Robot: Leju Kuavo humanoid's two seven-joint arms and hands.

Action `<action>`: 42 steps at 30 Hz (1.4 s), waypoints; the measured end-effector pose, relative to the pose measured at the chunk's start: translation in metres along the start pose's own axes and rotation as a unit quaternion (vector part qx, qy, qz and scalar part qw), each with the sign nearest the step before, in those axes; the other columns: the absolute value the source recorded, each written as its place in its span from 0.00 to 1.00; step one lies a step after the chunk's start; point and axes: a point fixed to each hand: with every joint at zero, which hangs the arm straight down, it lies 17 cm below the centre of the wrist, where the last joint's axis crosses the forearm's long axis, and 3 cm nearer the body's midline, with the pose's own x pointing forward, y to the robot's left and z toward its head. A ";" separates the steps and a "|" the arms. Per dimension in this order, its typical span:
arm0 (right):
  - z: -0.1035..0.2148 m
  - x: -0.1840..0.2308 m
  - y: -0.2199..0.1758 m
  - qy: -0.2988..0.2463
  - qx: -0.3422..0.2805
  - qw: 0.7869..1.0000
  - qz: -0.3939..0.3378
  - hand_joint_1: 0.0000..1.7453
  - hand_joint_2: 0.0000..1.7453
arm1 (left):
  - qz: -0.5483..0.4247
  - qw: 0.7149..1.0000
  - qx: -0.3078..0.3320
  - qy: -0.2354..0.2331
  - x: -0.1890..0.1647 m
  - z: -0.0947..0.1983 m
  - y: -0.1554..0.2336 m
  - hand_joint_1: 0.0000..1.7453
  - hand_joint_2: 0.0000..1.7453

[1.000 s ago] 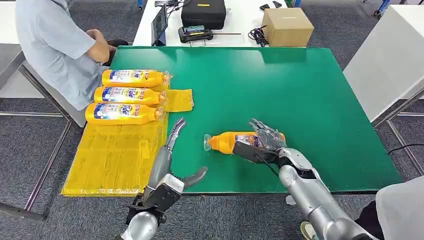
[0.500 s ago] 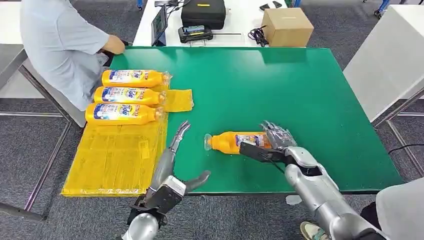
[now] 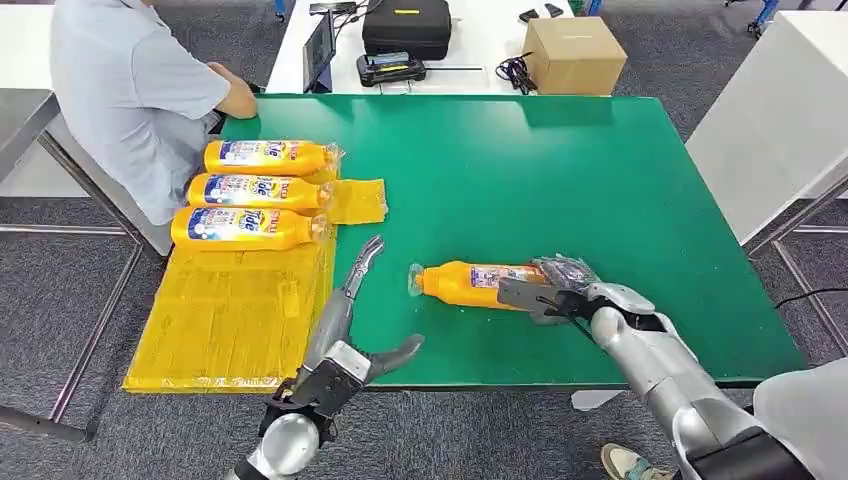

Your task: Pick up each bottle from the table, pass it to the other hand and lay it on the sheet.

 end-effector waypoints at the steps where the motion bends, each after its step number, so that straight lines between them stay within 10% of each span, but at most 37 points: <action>1: 0.000 0.000 -0.001 -0.002 0.000 1.000 -0.004 1.00 1.00 | -0.001 1.000 0.000 -0.001 0.000 0.000 0.000 0.00 1.00; 15: 0.001 0.031 0.001 -0.076 -0.061 0.985 -0.143 1.00 1.00 | 0.071 0.997 0.043 -0.001 0.003 0.003 0.008 0.00 1.00; 25: 0.022 0.080 -0.005 -0.148 -0.112 0.953 -0.240 1.00 1.00 | 0.285 0.939 0.154 0.116 -0.044 0.018 0.039 0.00 1.00; 42: 0.042 0.166 -0.033 -0.275 -0.116 0.911 -0.285 1.00 1.00 | 0.423 0.888 0.093 0.153 -0.055 0.028 0.005 0.00 1.00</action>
